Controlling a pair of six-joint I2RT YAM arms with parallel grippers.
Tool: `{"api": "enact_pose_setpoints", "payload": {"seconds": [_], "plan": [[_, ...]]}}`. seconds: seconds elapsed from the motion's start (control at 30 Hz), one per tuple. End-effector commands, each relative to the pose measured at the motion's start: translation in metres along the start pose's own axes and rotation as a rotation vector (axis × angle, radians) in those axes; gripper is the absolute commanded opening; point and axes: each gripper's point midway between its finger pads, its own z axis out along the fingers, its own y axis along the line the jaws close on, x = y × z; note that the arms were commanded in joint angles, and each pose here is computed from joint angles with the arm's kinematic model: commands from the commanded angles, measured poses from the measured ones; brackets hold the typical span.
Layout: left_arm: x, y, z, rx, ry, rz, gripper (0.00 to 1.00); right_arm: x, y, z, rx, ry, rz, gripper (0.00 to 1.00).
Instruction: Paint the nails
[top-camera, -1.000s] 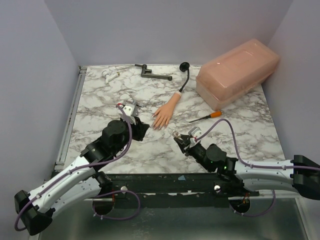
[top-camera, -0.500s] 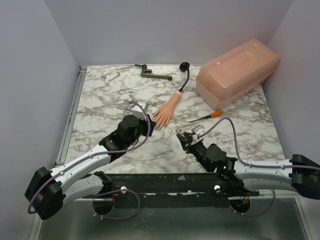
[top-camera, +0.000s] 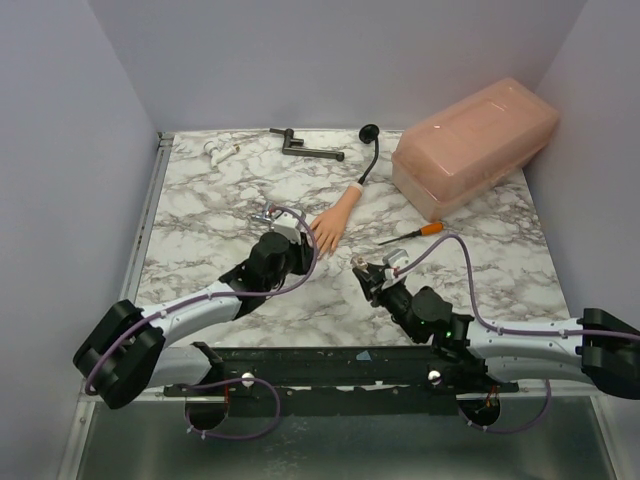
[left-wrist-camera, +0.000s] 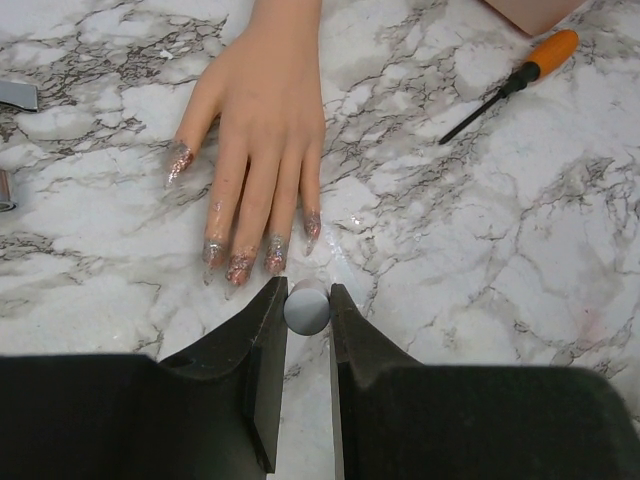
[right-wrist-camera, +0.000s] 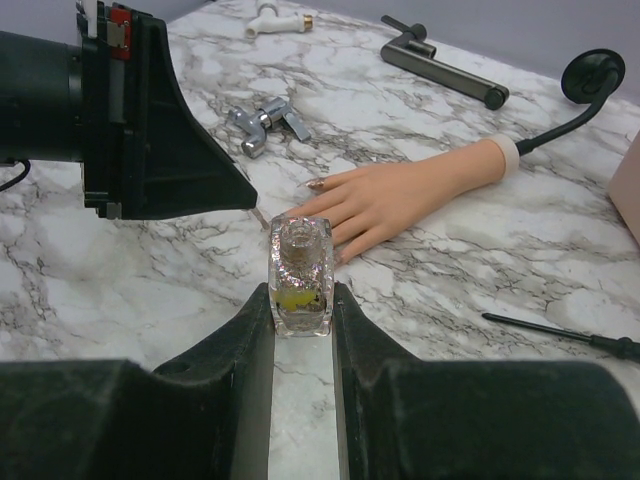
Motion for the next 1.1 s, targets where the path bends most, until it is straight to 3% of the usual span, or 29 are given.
{"api": "enact_pose_setpoints", "payload": {"seconds": [0.0,0.6,1.07], "plan": [[-0.002,-0.001,0.009,0.016,-0.046,-0.026,0.0,-0.007,0.003,0.006,-0.001,-0.013,0.02,0.01],[0.008,-0.023,0.031,0.15,-0.062,-0.031,0.0,-0.003,0.003,0.011,0.027,0.01,0.006,0.01],[0.016,-0.02,0.059,0.103,-0.007,-0.029,0.0,-0.004,0.002,0.011,0.029,0.009,0.008,0.01]]}}
